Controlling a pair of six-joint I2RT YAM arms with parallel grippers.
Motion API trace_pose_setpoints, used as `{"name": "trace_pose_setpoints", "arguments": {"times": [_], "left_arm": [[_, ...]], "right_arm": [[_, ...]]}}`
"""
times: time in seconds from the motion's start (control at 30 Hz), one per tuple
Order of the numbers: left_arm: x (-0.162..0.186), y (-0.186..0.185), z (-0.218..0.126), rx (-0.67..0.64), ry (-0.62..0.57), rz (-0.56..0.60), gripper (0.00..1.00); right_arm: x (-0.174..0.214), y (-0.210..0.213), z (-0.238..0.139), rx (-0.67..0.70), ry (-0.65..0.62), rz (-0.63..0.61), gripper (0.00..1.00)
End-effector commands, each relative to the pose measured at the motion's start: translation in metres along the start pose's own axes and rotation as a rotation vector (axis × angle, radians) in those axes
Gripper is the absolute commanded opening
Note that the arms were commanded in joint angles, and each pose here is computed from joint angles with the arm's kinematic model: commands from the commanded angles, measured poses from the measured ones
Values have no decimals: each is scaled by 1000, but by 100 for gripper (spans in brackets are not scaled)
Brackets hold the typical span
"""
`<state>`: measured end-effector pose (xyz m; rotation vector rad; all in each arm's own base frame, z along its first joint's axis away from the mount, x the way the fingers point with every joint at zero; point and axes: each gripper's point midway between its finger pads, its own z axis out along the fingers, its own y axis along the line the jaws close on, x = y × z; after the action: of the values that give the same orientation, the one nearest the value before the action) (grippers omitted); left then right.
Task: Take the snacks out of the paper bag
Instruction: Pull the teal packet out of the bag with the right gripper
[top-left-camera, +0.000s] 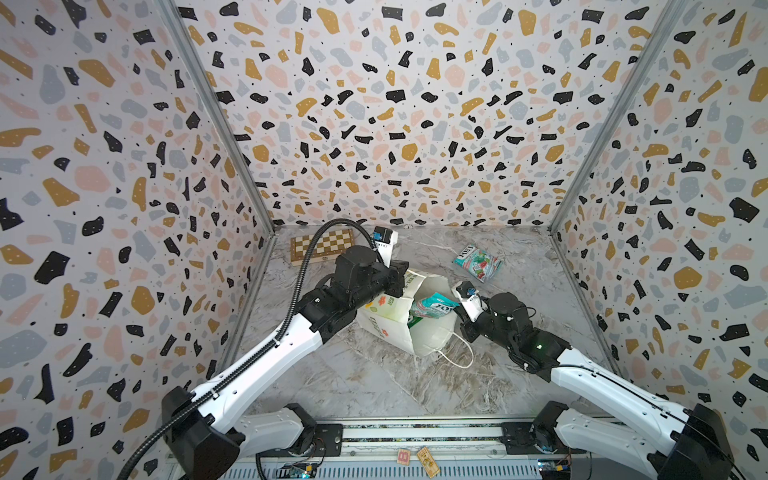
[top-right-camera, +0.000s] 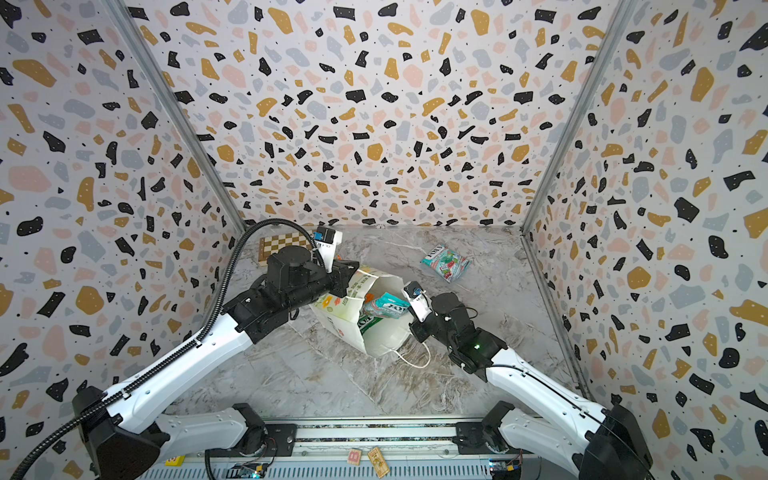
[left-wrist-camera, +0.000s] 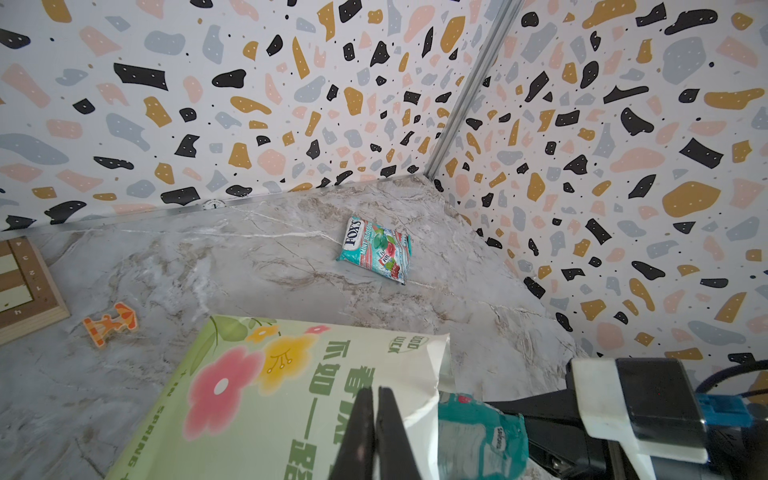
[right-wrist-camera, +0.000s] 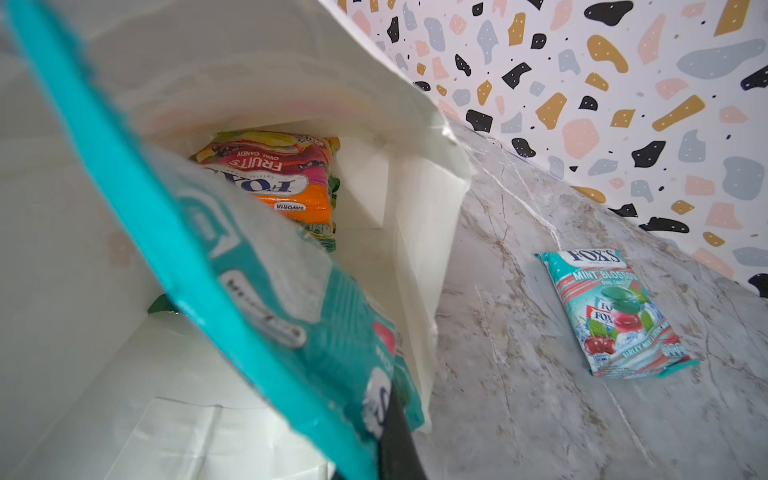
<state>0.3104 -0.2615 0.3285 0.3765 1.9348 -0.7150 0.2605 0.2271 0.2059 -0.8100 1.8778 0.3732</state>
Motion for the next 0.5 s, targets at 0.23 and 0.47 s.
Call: {"name": "trace_pose_setpoints", "arguments": {"times": [0.23, 0.47], "left_arm": [[-5, -4, 4, 19, -28, 0, 0], [-5, -5, 4, 26, -25, 2, 0]], "right_arm": [[-61, -20, -44, 87, -184, 59, 0], [-83, -36, -68, 168, -245, 83, 0]]}}
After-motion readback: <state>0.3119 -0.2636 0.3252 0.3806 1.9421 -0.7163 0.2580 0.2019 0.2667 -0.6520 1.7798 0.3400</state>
